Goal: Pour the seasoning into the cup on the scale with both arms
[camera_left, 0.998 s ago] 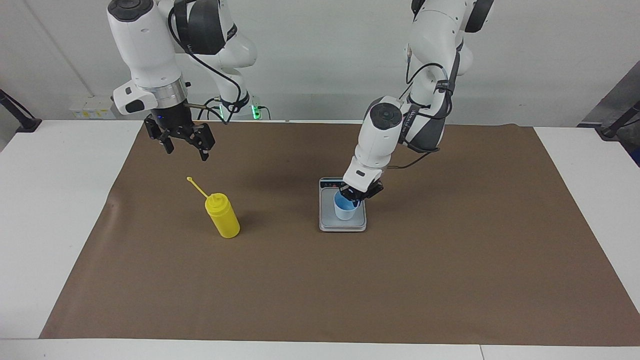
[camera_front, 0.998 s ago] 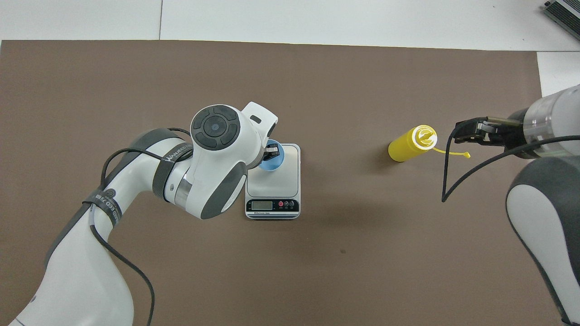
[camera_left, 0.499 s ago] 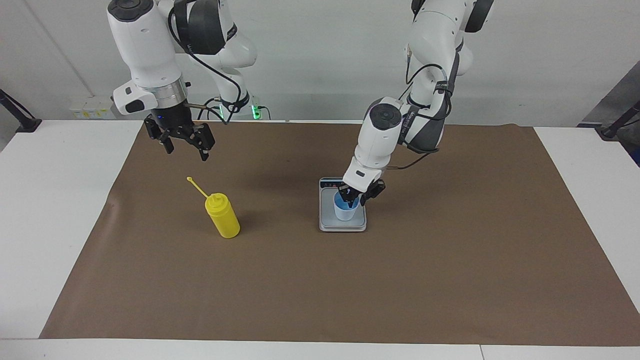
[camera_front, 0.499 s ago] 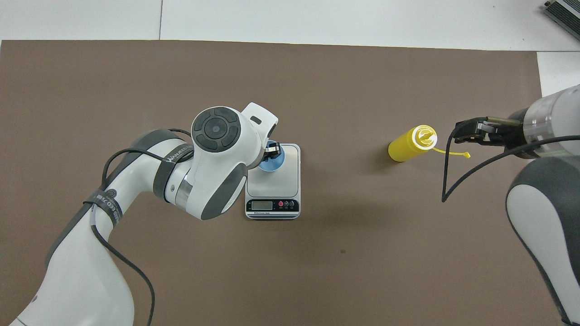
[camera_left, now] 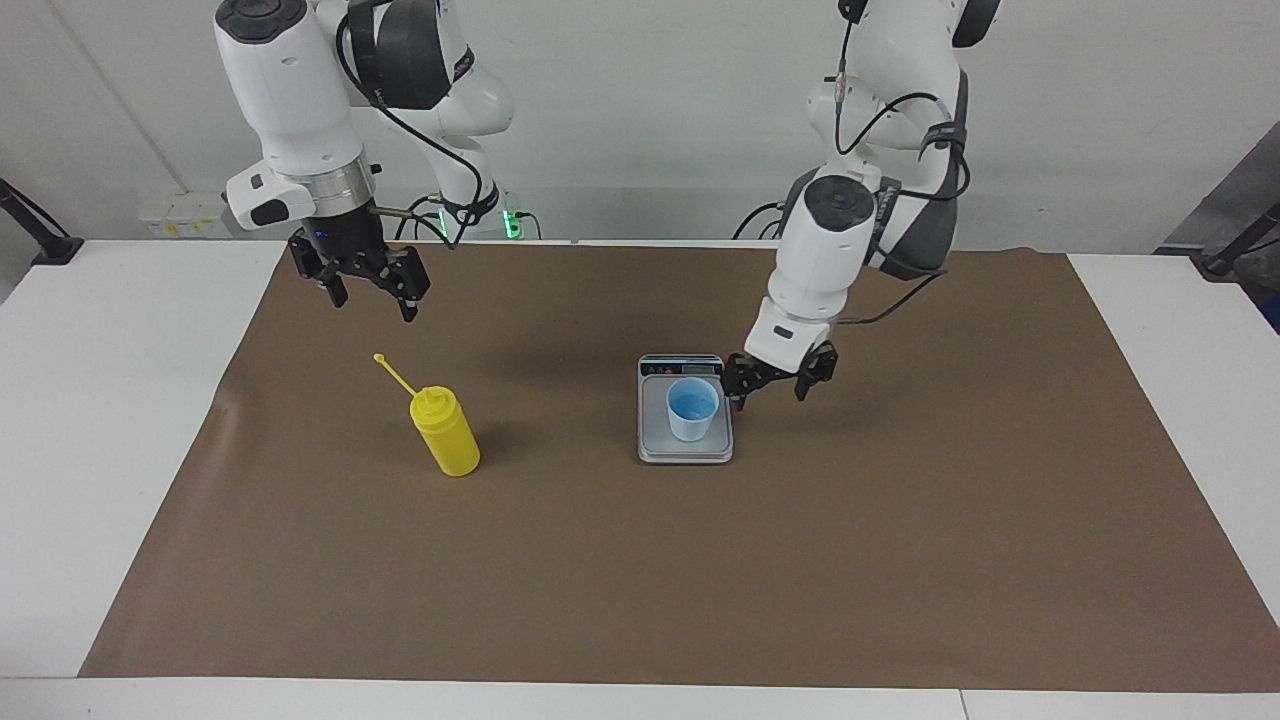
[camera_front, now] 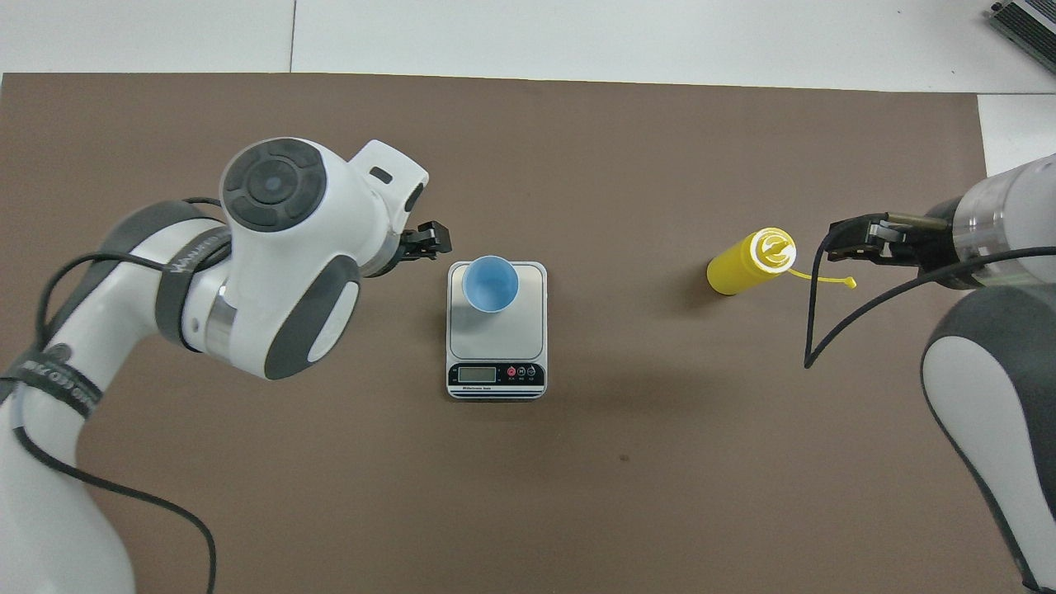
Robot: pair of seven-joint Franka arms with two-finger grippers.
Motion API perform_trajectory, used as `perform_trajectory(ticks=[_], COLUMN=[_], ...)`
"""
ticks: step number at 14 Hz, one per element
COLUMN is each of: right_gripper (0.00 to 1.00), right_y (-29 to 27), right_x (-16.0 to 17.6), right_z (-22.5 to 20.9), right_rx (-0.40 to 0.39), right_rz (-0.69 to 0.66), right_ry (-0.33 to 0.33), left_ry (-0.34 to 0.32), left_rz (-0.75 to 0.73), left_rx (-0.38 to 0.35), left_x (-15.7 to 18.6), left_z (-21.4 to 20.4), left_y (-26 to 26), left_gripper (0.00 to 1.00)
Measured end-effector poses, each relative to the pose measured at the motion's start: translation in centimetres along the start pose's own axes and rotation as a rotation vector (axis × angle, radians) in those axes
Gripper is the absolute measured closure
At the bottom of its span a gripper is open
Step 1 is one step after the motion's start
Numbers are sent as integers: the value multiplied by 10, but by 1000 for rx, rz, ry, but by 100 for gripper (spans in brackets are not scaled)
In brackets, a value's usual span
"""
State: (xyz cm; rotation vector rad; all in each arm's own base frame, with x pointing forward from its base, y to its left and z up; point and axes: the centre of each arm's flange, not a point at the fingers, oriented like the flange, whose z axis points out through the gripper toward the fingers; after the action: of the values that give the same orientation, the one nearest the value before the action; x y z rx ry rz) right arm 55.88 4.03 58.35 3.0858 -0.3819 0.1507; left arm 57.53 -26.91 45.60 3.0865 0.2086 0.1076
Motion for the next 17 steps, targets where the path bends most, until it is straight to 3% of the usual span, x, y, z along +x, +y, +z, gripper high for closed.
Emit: perform_trajectory(ticks=[11, 17], right_gripper=[0, 0], right_y=[0, 10], right_x=[0, 3], right_z=[0, 0], right_rx=[0, -2], right_rz=[0, 19], right_ry=[0, 0], left_ry=[-64, -66], left_rz=[239, 227], left_rx=[51, 57], left_x=[33, 25], left_z=[-86, -128], left_y=[-182, -212], left_gripper=[0, 0])
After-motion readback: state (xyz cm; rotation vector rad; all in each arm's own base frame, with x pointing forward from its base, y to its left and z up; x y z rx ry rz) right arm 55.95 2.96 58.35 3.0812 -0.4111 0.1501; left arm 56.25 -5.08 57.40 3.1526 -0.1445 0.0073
